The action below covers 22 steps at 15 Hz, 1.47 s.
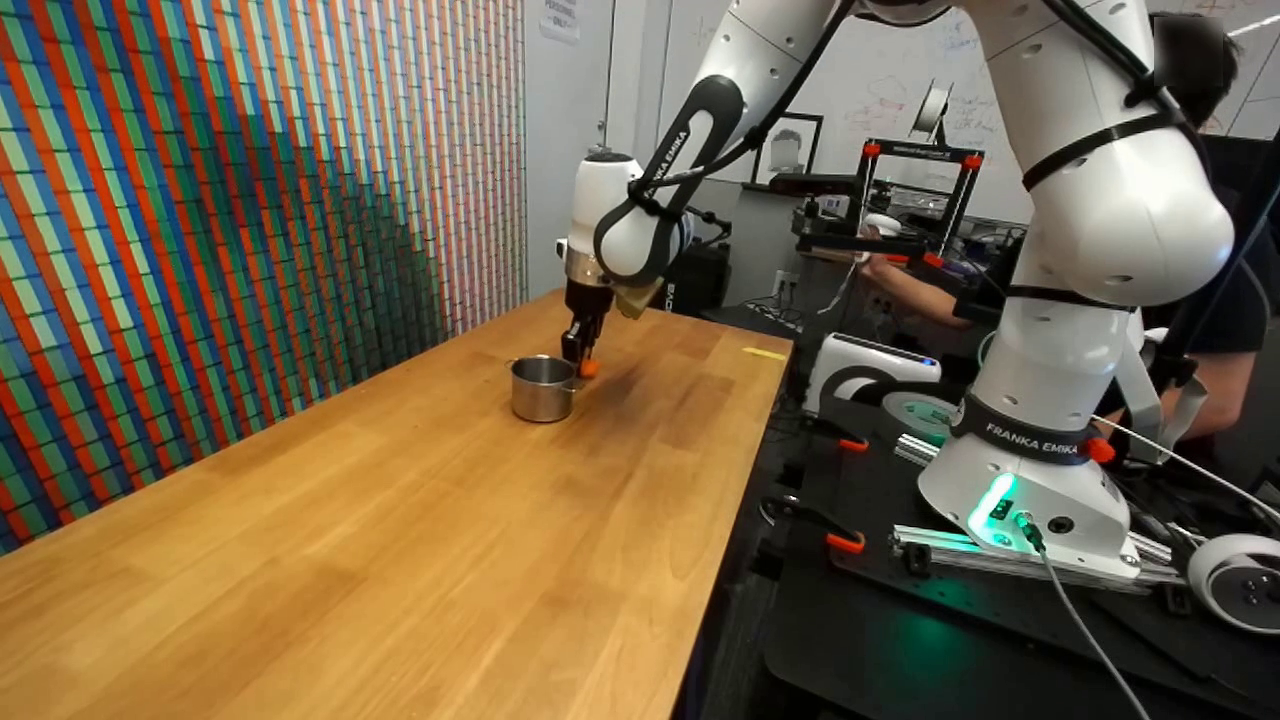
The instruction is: Put the rubber duck in the pot
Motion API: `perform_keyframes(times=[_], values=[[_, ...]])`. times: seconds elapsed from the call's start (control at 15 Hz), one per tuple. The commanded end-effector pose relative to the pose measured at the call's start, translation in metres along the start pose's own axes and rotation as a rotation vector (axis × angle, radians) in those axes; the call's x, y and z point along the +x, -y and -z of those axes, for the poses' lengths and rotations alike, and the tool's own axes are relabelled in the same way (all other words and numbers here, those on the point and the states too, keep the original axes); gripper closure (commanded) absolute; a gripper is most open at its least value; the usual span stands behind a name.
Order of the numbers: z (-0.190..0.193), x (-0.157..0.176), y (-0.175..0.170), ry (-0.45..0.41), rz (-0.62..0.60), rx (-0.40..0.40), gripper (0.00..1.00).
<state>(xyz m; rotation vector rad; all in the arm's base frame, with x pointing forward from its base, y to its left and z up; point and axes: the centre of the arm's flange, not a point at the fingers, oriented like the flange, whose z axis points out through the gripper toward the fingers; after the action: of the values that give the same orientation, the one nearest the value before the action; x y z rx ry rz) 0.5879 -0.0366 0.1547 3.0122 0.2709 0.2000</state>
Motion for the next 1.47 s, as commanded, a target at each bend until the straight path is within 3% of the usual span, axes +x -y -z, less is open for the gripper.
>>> perform_keyframes(times=[0.0, 0.6, 1.0, 1.07, 1.13, 1.27, 1.4], values=[[0.023, 0.014, -0.008, -0.017, -0.040, 0.022, 0.81], [0.107, 0.041, 0.014, -0.006, -0.095, 0.132, 0.78], [0.109, 0.035, 0.052, 0.044, -0.092, 0.233, 0.75], [0.107, 0.034, 0.056, 0.051, -0.094, 0.243, 0.70], [0.106, 0.034, 0.060, 0.059, -0.094, 0.249, 0.33], [0.105, 0.034, 0.065, 0.051, -0.079, 0.239, 0.26], [0.107, 0.035, 0.065, 0.050, -0.061, 0.227, 0.10]])
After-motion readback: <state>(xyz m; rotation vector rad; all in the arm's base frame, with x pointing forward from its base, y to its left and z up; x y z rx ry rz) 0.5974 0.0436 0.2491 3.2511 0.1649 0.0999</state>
